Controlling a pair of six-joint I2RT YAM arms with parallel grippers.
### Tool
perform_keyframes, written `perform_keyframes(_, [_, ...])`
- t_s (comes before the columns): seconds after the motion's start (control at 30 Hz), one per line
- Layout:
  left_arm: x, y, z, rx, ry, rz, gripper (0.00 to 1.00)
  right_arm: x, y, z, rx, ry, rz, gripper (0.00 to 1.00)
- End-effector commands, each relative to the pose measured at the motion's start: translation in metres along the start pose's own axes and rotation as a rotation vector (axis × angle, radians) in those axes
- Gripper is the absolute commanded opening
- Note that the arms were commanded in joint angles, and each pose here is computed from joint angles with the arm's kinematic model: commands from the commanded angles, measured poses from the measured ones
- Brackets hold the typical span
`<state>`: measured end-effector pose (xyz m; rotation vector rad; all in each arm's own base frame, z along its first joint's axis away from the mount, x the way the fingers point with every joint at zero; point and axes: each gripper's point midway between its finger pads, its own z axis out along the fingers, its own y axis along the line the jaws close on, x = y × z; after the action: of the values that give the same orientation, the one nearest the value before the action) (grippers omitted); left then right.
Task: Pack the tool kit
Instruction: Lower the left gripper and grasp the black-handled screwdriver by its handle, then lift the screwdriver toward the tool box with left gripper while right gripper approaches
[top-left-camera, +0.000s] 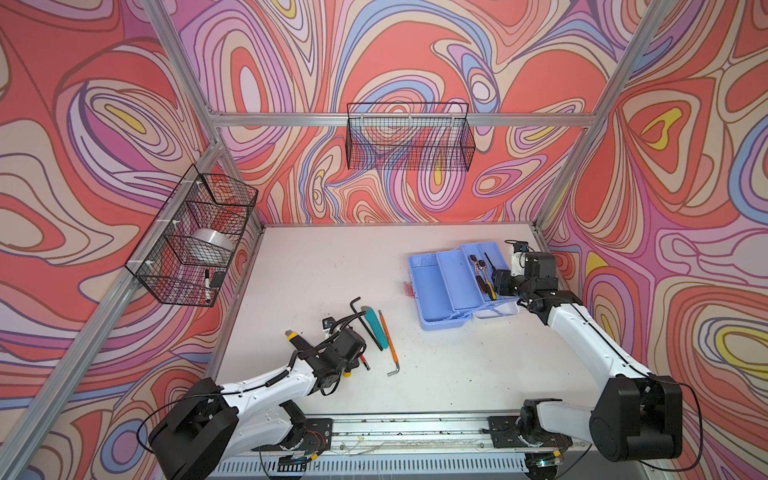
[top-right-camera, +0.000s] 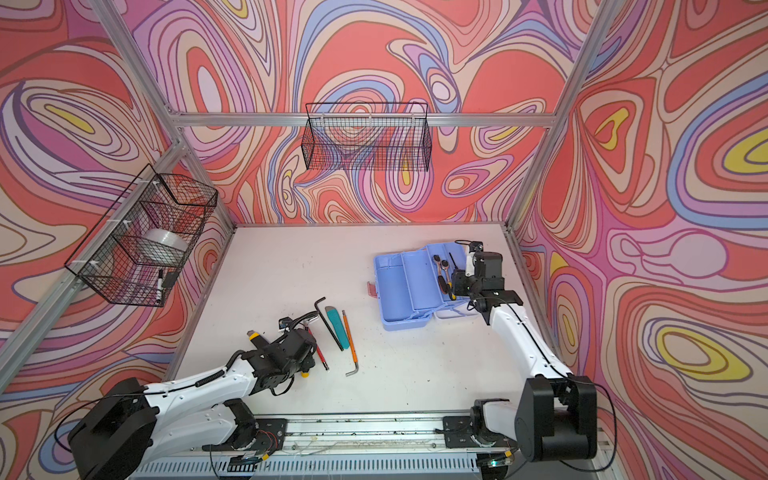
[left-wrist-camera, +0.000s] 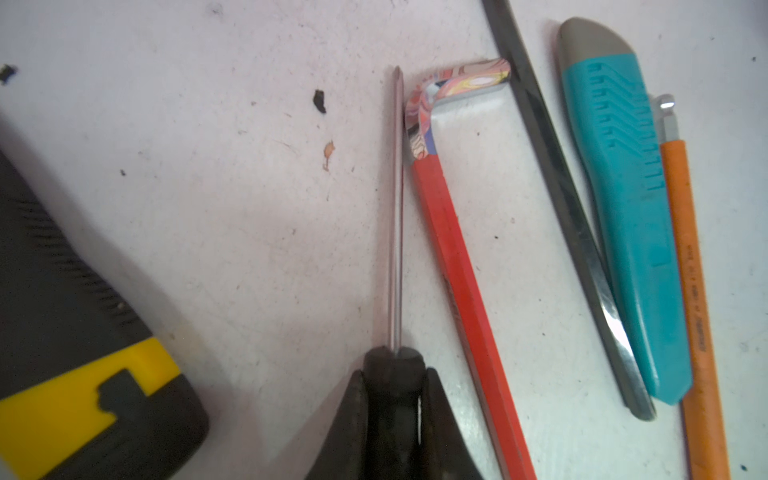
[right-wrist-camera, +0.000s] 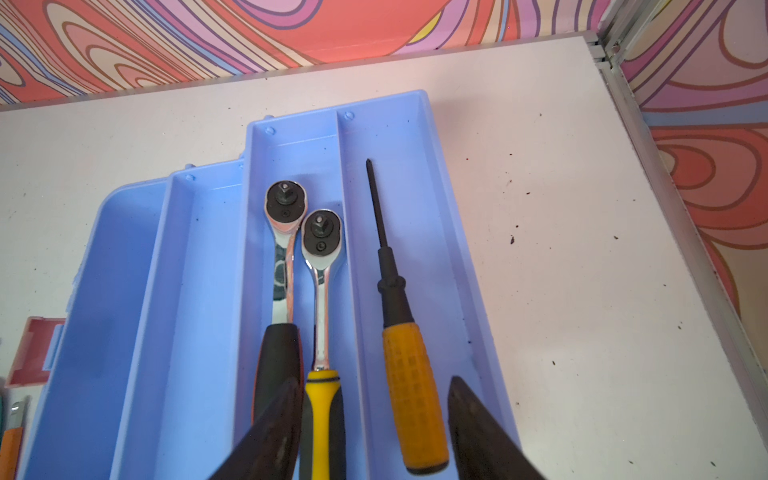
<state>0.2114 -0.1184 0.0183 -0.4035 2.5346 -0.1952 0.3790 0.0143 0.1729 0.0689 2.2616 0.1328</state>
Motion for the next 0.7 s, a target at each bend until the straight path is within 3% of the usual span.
perform_keyframes(0.0, [0.022,0.019,0.001,-0.046,0.082,0.011,0.01,-0.002,-0.004,-0.005,0.018,-0.013,0.007,0.58])
perform_keyframes(0.37, [0.011,0.018,-0.014,-0.019,0.042,-0.018,0.0,-0.004,0.013,-0.007,-0.08,-0.018,0.022,0.6])
perform_keyframes(0.67, [0.0,0.006,-0.022,0.008,0.025,-0.011,0.0,-0.004,0.03,-0.012,-0.179,-0.036,0.086,0.56])
